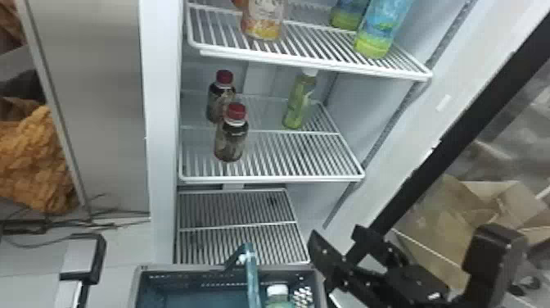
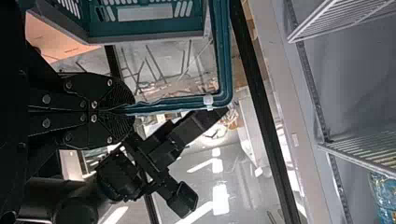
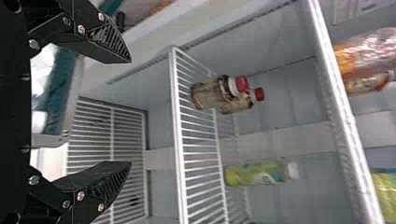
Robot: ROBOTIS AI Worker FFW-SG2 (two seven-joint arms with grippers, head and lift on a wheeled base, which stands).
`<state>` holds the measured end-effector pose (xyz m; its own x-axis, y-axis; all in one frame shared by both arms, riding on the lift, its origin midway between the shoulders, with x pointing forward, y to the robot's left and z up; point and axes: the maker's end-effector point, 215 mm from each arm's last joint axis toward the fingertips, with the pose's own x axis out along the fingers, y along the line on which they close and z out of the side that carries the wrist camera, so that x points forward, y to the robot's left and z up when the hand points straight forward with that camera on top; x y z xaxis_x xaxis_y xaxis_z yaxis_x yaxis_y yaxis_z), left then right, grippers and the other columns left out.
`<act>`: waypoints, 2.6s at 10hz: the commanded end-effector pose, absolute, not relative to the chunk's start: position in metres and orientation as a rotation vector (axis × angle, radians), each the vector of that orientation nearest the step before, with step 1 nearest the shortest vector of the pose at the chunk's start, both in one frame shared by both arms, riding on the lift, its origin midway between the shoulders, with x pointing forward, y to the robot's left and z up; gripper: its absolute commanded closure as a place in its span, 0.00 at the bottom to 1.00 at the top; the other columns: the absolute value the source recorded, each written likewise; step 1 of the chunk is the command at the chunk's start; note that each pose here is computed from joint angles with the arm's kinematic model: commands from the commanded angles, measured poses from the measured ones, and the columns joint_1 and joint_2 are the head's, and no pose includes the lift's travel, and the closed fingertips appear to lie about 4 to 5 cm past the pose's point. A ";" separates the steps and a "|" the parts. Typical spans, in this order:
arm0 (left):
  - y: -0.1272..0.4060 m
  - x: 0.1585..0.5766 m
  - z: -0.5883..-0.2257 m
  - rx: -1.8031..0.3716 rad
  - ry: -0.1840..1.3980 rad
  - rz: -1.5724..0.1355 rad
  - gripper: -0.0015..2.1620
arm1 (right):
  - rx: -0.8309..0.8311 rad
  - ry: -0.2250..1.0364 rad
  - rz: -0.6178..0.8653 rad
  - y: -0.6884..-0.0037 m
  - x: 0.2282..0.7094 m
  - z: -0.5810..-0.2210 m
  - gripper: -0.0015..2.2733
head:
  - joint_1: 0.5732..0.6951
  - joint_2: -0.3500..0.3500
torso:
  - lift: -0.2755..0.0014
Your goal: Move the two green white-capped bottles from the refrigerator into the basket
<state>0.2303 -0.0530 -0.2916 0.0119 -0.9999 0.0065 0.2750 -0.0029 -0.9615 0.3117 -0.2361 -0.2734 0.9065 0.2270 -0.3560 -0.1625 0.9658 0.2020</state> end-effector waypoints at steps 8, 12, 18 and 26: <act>-0.051 0.229 -0.291 -1.030 0.989 -1.318 0.53 | 0.161 0.043 0.028 -0.325 0.404 -0.262 0.13 | 1.00 0.00 | 0.04; -0.052 0.229 -0.289 -1.030 0.985 -1.326 0.53 | 0.135 -0.041 0.001 -0.337 0.443 -0.262 0.13 | 1.00 0.00 | 0.04; -0.053 0.228 -0.287 -1.030 0.985 -1.332 0.53 | 0.117 -0.107 -0.029 -0.344 0.513 -0.275 0.13 | 1.00 0.00 | 0.04; -0.054 0.228 -0.283 -1.038 0.979 -1.341 0.53 | 0.104 -0.127 -0.006 -0.328 0.595 -0.268 0.13 | 1.00 0.00 | 0.04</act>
